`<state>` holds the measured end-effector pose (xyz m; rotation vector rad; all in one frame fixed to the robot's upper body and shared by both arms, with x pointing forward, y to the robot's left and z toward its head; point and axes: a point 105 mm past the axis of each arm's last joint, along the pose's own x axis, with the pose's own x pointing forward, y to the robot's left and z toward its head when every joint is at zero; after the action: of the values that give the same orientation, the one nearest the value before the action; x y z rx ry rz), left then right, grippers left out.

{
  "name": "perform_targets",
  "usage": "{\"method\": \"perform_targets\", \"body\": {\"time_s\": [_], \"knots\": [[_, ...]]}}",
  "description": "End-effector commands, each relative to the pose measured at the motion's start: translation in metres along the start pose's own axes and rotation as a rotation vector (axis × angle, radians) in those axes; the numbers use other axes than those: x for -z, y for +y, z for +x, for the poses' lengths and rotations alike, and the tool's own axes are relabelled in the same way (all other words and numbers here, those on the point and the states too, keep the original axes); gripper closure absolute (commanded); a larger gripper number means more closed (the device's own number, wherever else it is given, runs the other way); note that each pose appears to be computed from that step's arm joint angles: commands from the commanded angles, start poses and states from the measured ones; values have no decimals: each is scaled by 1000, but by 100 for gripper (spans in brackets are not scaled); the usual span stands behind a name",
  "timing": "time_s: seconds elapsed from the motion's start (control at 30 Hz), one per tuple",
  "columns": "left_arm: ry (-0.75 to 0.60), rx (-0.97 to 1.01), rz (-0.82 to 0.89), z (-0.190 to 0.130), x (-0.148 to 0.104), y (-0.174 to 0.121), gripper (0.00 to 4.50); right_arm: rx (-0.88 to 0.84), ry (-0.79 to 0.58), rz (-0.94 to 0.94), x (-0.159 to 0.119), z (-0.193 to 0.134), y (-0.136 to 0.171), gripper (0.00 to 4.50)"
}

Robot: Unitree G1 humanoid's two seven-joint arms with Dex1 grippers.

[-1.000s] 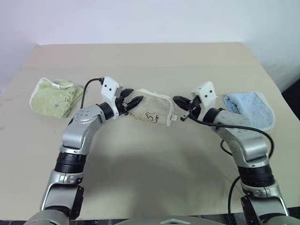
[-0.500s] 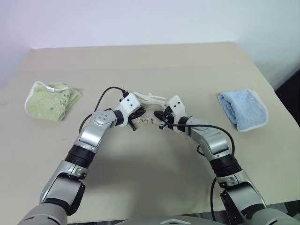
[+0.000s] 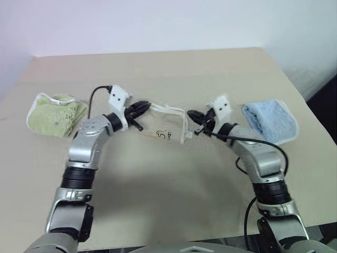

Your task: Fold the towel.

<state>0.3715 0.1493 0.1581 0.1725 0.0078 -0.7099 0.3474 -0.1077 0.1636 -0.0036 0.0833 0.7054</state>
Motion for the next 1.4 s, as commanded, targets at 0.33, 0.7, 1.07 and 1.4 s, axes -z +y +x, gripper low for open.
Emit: {"method": "perform_targets", "body": {"time_s": [0.33,0.7,1.07,1.4], "knots": [[21,18,49,-28,-1,-2,403,-36,110,552,18,7,-1,3],[18,-11,43,-39,-6,0,403,-69,204,627,38,32,6,3],[16,0,50,-36,-10,1,403,-177,246,709,44,63,41,3],[9,15,43,-37,-10,-2,403,-214,242,743,42,69,56,21]]}}
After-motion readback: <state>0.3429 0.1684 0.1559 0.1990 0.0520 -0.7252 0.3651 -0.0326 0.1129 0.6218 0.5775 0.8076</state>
